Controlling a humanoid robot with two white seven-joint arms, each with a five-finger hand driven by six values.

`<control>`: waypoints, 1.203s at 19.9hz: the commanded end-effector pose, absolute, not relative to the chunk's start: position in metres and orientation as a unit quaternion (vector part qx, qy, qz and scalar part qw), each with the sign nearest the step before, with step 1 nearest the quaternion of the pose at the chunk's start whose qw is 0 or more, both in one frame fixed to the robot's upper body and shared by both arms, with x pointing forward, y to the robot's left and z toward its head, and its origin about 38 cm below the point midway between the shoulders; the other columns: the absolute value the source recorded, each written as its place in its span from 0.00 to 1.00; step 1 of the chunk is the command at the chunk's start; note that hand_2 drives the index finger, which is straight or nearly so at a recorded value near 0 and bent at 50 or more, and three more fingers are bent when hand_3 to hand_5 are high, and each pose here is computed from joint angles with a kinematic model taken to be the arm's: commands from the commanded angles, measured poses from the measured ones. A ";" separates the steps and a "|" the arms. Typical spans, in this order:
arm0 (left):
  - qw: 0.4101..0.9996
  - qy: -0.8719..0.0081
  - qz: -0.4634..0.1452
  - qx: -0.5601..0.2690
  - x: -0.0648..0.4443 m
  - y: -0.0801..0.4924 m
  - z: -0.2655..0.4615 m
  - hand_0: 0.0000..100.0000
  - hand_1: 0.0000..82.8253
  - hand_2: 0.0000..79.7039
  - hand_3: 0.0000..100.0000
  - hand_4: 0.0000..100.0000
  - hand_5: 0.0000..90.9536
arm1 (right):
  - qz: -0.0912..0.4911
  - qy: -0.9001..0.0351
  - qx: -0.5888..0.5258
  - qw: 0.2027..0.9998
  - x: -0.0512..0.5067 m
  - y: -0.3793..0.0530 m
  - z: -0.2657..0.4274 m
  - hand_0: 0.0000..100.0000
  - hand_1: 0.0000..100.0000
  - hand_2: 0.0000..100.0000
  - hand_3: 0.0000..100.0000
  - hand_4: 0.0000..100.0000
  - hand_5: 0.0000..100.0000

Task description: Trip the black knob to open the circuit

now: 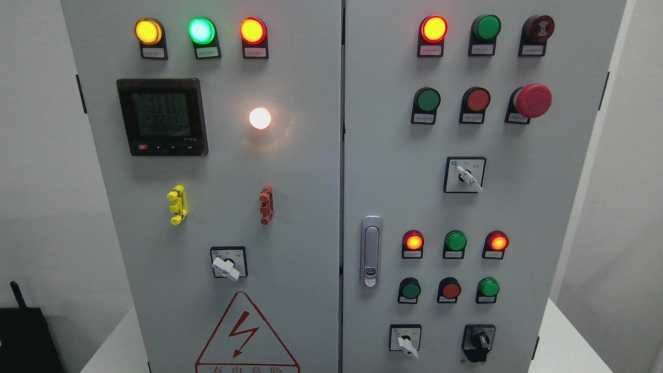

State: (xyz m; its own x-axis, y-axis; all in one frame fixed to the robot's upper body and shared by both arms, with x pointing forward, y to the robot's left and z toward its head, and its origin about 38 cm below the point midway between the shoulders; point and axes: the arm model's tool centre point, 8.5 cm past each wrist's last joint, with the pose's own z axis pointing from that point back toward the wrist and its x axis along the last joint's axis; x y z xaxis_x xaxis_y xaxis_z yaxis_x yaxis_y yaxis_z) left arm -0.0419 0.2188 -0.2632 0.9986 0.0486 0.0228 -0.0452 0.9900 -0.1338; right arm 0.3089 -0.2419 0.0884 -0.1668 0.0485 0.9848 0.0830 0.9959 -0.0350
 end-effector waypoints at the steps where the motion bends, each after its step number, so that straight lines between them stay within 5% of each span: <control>1: 0.998 -0.010 0.012 -0.067 -0.043 0.219 -0.263 0.12 0.47 0.00 0.00 0.00 0.00 | -0.029 -0.779 -0.039 0.625 0.321 -0.244 0.106 0.00 0.12 0.00 1.00 1.00 0.99; 24: 0.998 -0.010 0.012 -0.067 -0.042 0.219 -0.263 0.12 0.47 0.00 0.00 0.00 0.00 | -0.020 -0.781 -0.025 0.624 0.345 -0.235 0.112 0.00 0.05 0.00 1.00 1.00 1.00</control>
